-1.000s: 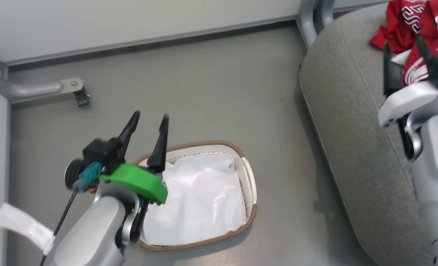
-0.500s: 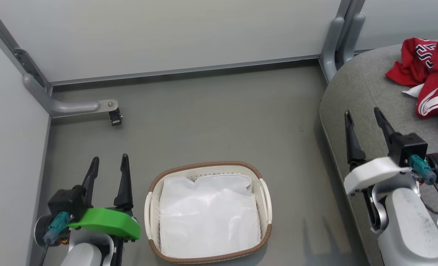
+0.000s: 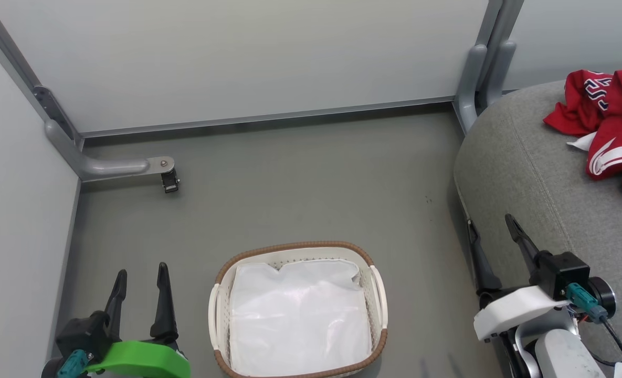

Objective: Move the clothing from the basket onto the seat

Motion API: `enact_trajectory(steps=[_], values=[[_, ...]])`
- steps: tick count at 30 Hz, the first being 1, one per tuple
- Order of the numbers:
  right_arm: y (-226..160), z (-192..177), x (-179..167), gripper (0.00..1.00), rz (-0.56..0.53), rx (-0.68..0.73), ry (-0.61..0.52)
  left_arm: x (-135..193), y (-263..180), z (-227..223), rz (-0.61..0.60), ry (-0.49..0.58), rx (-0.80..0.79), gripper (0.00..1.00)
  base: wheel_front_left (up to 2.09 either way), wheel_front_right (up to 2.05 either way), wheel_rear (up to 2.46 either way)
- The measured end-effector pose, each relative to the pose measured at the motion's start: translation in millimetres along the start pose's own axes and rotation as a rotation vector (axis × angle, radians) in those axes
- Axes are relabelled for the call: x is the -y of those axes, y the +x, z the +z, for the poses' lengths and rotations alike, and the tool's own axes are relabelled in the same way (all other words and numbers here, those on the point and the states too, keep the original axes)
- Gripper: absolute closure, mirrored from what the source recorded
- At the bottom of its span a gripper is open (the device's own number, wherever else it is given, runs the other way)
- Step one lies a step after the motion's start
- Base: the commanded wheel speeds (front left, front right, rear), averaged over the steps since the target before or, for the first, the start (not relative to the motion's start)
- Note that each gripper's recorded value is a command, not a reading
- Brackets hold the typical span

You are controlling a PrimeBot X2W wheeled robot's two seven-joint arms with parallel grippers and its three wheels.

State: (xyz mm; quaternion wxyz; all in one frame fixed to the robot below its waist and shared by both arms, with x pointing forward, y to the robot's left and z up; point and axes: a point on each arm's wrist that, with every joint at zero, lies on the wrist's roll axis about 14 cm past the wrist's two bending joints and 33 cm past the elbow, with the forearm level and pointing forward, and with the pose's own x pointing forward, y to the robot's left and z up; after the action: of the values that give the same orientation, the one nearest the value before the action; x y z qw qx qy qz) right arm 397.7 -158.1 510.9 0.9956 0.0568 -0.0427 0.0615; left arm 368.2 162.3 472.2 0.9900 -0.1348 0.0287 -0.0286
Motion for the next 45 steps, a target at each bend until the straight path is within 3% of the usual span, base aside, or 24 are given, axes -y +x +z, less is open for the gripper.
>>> enact_trajectory(steps=[31,32,38,45], values=[[-28.1,-9.1,0.0,0.00,-0.012,-0.030,0.011,-3.6,-27.1,-25.3,0.011,0.005,-0.062,0.00,0.00,0.00,0.00],[-28.5,-10.4,-0.1,1.00,-0.012,-0.034,0.012,-3.8,-27.5,-26.7,0.013,0.004,-0.066,1.00,0.00,0.00,0.00],[-37.6,-29.9,0.4,1.00,-0.028,-0.099,0.048,-8.0,-32.3,-41.0,0.034,-0.018,-0.116,1.00,0.00,0.00,0.00],[-37.8,-31.2,8.7,1.00,-0.078,-0.109,0.179,-14.4,-31.8,-42.4,0.076,-0.140,-0.135,1.00,0.00,0.00,0.00]])
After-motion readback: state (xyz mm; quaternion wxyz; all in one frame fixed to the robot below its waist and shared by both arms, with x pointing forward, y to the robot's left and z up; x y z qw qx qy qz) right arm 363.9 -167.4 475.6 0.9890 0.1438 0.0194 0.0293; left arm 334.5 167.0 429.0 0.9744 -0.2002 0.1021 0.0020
